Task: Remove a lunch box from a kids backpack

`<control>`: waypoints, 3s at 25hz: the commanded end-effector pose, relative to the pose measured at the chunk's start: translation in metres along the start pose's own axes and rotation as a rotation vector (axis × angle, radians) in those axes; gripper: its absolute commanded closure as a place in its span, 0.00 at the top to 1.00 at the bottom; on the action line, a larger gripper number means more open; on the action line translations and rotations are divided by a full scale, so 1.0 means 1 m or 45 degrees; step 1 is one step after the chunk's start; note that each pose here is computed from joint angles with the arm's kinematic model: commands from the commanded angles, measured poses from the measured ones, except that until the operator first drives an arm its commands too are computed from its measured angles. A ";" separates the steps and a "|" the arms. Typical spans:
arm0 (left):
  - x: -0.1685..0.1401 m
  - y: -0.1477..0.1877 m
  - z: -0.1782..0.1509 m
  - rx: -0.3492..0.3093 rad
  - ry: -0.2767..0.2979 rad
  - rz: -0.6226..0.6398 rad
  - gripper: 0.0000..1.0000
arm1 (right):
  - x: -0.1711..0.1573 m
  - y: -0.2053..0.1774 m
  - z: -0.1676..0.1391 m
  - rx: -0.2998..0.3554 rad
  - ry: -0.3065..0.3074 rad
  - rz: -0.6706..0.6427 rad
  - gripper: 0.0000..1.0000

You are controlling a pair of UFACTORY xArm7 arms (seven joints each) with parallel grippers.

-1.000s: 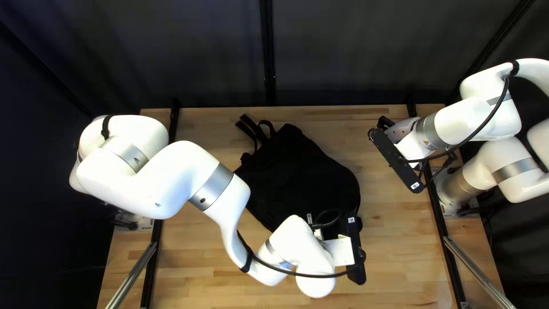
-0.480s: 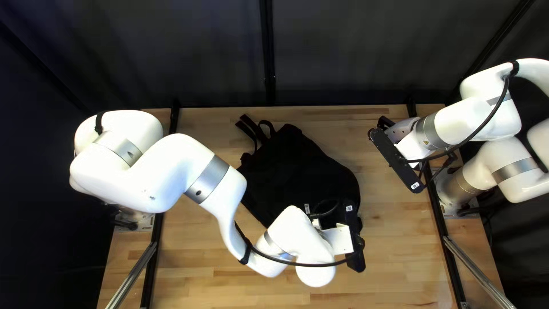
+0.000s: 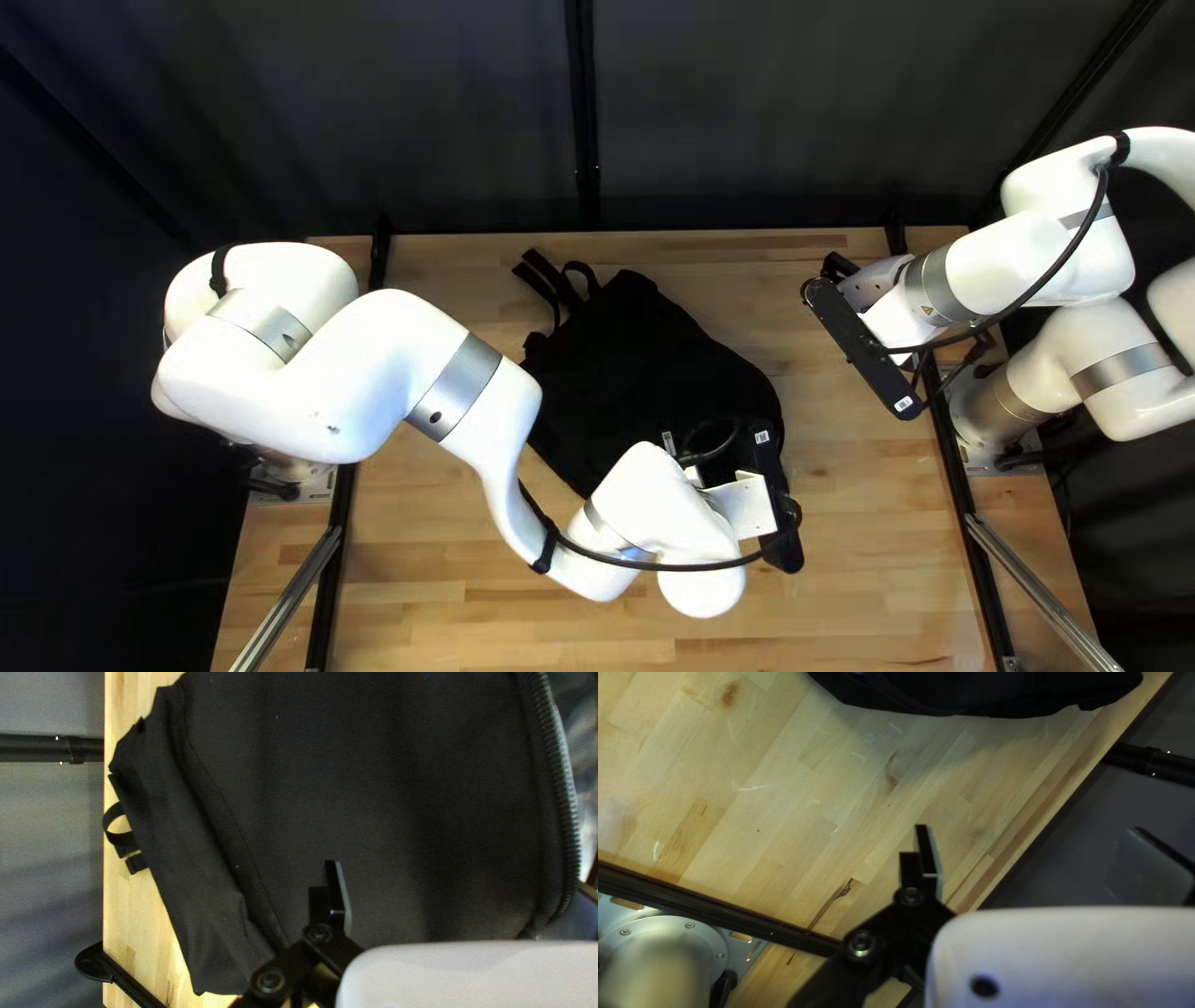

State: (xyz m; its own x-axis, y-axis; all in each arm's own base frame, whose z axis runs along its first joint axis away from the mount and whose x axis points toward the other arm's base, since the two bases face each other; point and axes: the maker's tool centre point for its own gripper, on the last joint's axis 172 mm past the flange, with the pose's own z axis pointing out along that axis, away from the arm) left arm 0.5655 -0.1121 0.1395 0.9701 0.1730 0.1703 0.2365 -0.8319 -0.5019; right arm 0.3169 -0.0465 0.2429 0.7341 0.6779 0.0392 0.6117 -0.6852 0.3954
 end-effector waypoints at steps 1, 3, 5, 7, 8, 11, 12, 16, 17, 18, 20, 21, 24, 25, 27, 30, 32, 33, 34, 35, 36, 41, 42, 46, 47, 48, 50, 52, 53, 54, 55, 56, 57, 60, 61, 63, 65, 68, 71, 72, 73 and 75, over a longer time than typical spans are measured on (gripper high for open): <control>0.002 -0.008 -0.001 0.002 -0.001 -0.008 1.00 | 0.000 0.000 0.000 0.000 0.000 0.000 1.00; 0.007 -0.013 0.000 0.004 0.003 -0.013 1.00 | 0.000 0.000 0.000 0.000 0.000 0.000 1.00; 0.011 -0.017 0.000 0.002 0.010 -0.014 1.00 | 0.000 0.000 0.000 0.000 0.000 0.000 1.00; 0.013 -0.020 0.000 0.000 0.019 -0.016 0.00 | 0.000 0.000 0.000 0.000 0.000 0.000 1.00; 0.013 -0.021 0.001 -0.008 0.029 -0.014 0.00 | 0.000 0.000 0.000 0.000 0.000 0.000 1.00; 0.011 -0.023 0.003 -0.021 0.048 -0.015 0.00 | 0.000 0.000 0.000 0.000 0.000 0.000 1.00; 0.011 -0.024 0.003 -0.024 0.053 -0.016 0.00 | 0.000 0.000 0.000 0.000 0.000 0.000 1.00; 0.007 -0.033 -0.005 -0.036 0.091 -0.028 0.00 | 0.000 0.000 0.000 0.000 0.000 0.000 1.00; 0.006 -0.036 -0.007 -0.038 0.098 -0.031 0.00 | 0.000 0.000 0.000 0.000 0.000 0.000 1.00; 0.005 -0.040 -0.010 -0.041 0.110 -0.038 0.00 | 0.000 0.000 0.000 0.000 0.000 0.000 1.00; 0.005 -0.048 -0.015 -0.054 0.129 -0.053 0.00 | 0.000 0.000 0.000 0.000 0.000 0.000 1.00; 0.005 -0.052 -0.015 -0.071 0.127 -0.074 0.00 | 0.000 0.000 0.000 0.000 0.000 0.000 1.00; 0.003 -0.060 -0.013 -0.131 0.138 -0.133 0.00 | 0.000 0.000 0.000 0.000 0.000 0.000 1.00; 0.001 -0.065 -0.011 -0.154 0.141 -0.166 0.00 | 0.000 0.000 0.000 0.000 0.000 0.000 1.00; -0.003 -0.069 -0.009 -0.181 0.147 -0.206 0.00 | 0.000 0.000 0.000 0.000 0.000 0.000 1.00; -0.010 -0.082 -0.002 -0.234 0.157 -0.294 0.00 | 0.000 0.000 0.000 0.000 0.000 0.000 1.00; -0.013 -0.086 0.003 -0.259 0.155 -0.343 0.00 | 0.000 0.000 0.000 0.000 0.000 0.000 1.00; -0.016 -0.090 0.005 -0.271 0.151 -0.381 0.00 | 0.000 0.000 0.000 0.000 0.000 0.000 1.00; -0.017 -0.092 0.006 -0.274 0.150 -0.398 0.00 | 0.000 0.000 0.000 0.000 0.000 0.000 1.00; -0.019 -0.094 0.006 -0.278 0.149 -0.423 0.00 | 0.000 0.000 0.000 0.000 0.000 0.000 1.00; -0.021 -0.096 0.006 -0.277 0.147 -0.440 0.00 | 0.000 0.000 0.000 0.000 0.000 0.000 1.00; -0.029 -0.102 0.013 -0.294 0.158 -0.536 0.00 | 0.000 0.000 0.000 0.000 0.000 0.000 1.00; -0.031 -0.105 0.016 -0.303 0.165 -0.563 0.00 | 0.000 0.000 0.000 0.000 0.000 0.000 1.00; -0.038 -0.113 0.024 -0.344 0.190 -0.661 0.00 | 0.000 0.000 0.000 0.000 0.000 0.000 1.00; -0.039 -0.115 0.025 -0.348 0.191 -0.676 0.00 | 0.000 0.000 0.000 0.000 0.000 0.000 1.00; -0.040 -0.117 0.025 -0.354 0.196 -0.698 0.00 | 0.000 0.000 0.000 0.000 0.000 0.000 1.00; -0.040 -0.122 0.025 -0.357 0.200 -0.723 0.00 | 0.000 0.000 0.000 0.000 0.000 0.000 1.00; -0.041 -0.125 0.026 -0.358 0.203 -0.738 0.00 | 0.000 0.000 0.000 0.000 0.000 0.000 1.00; -0.041 -0.127 0.027 -0.361 0.205 -0.747 0.00 | 0.000 0.000 0.000 0.000 0.000 0.000 1.00; -0.041 -0.127 0.028 -0.362 0.204 -0.752 0.00 | 0.000 0.000 0.000 0.000 0.000 0.000 1.00; -0.041 -0.128 0.030 -0.365 0.204 -0.761 0.00 | 0.000 0.000 0.000 0.000 0.000 0.000 1.00; -0.042 -0.129 0.032 -0.368 0.205 -0.768 0.00 | 0.000 0.000 0.000 0.000 0.000 0.000 1.00; -0.042 -0.129 0.033 -0.370 0.205 -0.772 0.00 | 0.000 0.000 0.000 0.000 0.000 0.000 1.00; -0.044 -0.132 0.040 -0.381 0.204 -0.799 0.00 | 0.000 0.000 0.000 0.000 0.000 0.000 1.00; -0.044 -0.133 0.041 -0.382 0.203 -0.804 0.00 | 0.000 0.000 0.000 0.000 0.000 0.000 1.00; -0.044 -0.135 0.041 -0.384 0.202 -0.812 0.00 | 0.000 0.000 0.000 0.000 0.000 0.000 1.00; -0.042 -0.136 0.042 -0.383 0.198 -0.816 0.00 | 0.000 0.000 0.000 0.000 0.000 0.000 1.00; -0.039 -0.137 0.045 -0.383 0.177 -0.827 0.00 | 0.000 0.000 0.000 0.000 0.000 0.000 1.00; -0.042 -0.139 0.047 -0.388 0.153 -0.839 0.00 | 0.000 0.000 0.000 0.000 0.000 0.000 1.00; -0.043 -0.139 0.046 -0.389 0.149 -0.831 0.00 | 0.000 0.000 0.000 0.000 0.000 0.000 1.00; -0.043 -0.139 0.046 -0.389 0.146 -0.826 0.00 | 0.000 0.000 0.000 0.000 0.000 0.000 1.00; -0.043 -0.139 0.046 -0.389 0.146 -0.826 0.00 | 0.000 0.000 0.000 0.000 0.000 0.000 1.00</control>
State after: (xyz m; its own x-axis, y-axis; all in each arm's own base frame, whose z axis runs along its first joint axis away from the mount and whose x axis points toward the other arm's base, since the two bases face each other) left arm 0.4936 0.0205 0.1627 0.6224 0.6394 0.4514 0.7209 -0.6929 -0.0125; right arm 0.3169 -0.0464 0.2429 0.7341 0.6779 0.0392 0.6117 -0.6852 0.3954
